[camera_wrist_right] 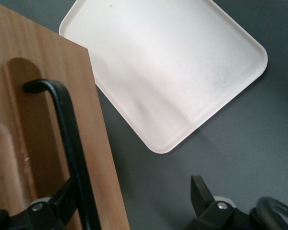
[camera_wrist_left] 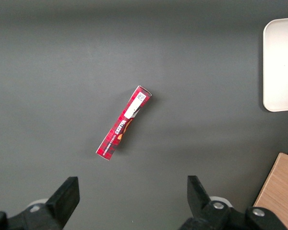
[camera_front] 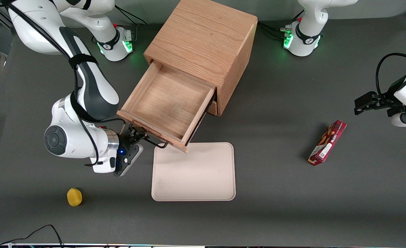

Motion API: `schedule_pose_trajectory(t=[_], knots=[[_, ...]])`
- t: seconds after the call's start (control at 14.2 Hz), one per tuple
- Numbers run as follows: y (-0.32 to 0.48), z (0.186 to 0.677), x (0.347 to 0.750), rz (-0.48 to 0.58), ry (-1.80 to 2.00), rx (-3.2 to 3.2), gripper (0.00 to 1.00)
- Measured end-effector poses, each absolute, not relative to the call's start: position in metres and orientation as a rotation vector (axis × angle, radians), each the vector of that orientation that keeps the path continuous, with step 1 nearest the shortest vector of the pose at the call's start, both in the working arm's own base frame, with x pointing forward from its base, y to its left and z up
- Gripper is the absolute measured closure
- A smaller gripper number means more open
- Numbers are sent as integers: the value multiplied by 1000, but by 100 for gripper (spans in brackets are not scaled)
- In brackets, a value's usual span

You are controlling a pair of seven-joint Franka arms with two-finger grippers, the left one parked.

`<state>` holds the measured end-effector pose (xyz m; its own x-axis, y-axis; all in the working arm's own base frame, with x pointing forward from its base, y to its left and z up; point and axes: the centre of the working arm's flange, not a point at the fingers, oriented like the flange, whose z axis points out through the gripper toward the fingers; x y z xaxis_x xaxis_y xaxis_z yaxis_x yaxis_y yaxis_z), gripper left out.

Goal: Open upper drawer

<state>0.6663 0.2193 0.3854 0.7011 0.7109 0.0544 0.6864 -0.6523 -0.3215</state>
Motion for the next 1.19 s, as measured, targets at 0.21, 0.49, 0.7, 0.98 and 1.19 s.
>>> schedule_pose_trajectory(t=[0.21,0.49,0.7,0.98,1.19], knots=[[214,446,668,81,-1123,-2590,0],[210,562,634,-1,-921,-2709,0],[205,644,586,-28,-574,-2854,0],[176,692,550,-44,-21,-3048,0],[138,697,537,24,207,-3151,0]])
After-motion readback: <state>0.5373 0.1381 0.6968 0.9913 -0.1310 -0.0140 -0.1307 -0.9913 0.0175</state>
